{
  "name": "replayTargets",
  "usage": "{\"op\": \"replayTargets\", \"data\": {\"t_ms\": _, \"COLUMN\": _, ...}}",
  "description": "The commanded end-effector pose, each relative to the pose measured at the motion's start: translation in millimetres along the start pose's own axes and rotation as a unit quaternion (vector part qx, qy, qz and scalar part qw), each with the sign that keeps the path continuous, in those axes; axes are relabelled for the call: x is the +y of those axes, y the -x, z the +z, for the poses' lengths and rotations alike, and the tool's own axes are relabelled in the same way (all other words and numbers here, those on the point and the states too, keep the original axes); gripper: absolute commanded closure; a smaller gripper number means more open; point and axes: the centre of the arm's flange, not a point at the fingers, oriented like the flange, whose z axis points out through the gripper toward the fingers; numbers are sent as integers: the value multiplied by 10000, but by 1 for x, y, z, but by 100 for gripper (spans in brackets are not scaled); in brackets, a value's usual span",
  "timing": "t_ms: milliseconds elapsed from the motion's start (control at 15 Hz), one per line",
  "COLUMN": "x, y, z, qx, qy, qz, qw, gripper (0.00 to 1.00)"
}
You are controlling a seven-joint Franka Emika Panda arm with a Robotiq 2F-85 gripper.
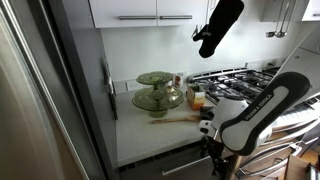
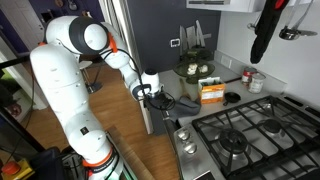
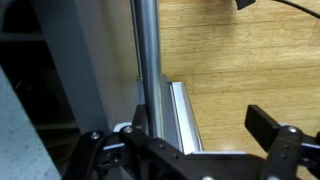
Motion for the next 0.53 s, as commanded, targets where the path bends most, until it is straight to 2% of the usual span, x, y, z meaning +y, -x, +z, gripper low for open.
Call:
{"op": "replayTargets", "data": {"t_ms": 0, "x": -41, "y": 27, "z": 15, "qx": 136, "qy": -153, "qz": 120, "qw": 9997, "gripper": 0}}
{"op": "replayTargets", "data": {"t_ms": 467, "x": -67, "y": 36, "z": 12, "qx": 143, "qy": -390, "qz": -292, "qw": 9987, "gripper": 0}}
